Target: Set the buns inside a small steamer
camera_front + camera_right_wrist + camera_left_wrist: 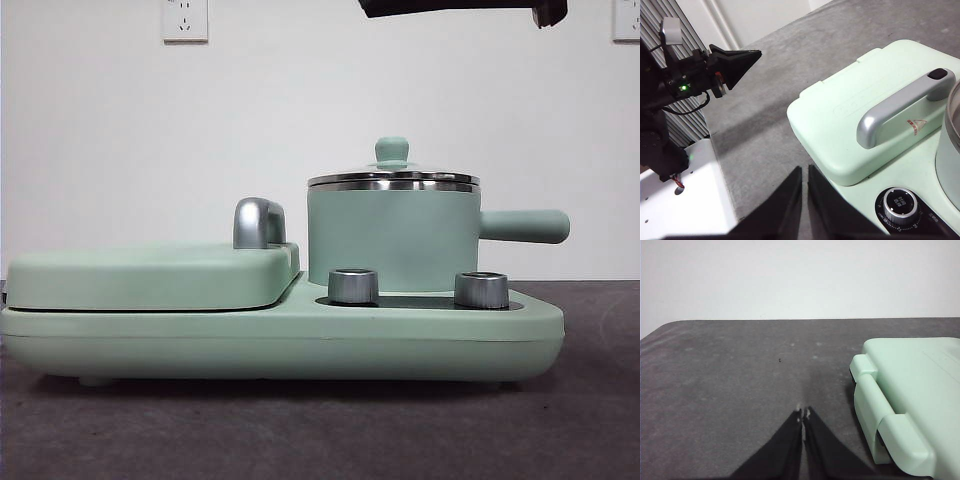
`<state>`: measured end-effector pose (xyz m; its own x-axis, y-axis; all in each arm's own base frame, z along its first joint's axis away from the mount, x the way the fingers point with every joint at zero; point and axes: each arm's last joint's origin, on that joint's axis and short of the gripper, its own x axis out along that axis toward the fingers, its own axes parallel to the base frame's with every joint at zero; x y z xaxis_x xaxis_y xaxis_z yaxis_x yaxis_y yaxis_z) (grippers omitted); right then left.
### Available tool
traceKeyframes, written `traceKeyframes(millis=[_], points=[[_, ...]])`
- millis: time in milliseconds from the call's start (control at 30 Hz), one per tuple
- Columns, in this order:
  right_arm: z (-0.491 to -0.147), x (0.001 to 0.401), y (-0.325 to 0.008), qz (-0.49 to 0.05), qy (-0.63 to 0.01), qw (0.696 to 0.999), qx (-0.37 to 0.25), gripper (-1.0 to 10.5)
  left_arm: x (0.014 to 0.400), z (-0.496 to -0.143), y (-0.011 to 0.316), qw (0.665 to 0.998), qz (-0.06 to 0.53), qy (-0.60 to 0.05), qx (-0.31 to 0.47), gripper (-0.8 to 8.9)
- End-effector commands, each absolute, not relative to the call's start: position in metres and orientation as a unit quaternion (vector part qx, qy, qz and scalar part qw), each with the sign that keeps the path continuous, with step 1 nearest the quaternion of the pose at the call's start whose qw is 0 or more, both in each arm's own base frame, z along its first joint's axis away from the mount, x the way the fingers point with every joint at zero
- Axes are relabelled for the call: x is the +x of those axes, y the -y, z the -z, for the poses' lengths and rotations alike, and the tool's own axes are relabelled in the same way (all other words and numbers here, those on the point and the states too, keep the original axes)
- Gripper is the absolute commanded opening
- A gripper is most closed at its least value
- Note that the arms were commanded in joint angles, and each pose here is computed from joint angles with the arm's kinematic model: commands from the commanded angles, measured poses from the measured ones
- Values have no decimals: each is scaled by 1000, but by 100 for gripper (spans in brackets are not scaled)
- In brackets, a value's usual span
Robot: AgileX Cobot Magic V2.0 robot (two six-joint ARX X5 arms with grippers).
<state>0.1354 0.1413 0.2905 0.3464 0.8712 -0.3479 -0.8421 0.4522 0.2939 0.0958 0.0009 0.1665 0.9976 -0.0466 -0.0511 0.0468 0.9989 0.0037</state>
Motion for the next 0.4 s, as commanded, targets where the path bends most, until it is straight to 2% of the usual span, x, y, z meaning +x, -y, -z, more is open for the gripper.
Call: traceKeyframes(millis=[33,100,167,300,400], points=[[-301,134,-139,-528,-178,830,-9,19,97,-161,-1,999,25,-29,4,7],[-303,132,-134,-523,-147,838,-49,19,97,-161,-1,999,25,-29,4,7],[-302,133,-122,-493,-128,858,-66,19,97,-161,-1,999,25,-29,4,7],[-284,133,-87,-395,-124,908,-61,19,97,-161,-1,999,25,-29,4,7],[-264,125,-57,-301,-115,945,-54,19,97,-161,-1,999,25,-29,4,7]])
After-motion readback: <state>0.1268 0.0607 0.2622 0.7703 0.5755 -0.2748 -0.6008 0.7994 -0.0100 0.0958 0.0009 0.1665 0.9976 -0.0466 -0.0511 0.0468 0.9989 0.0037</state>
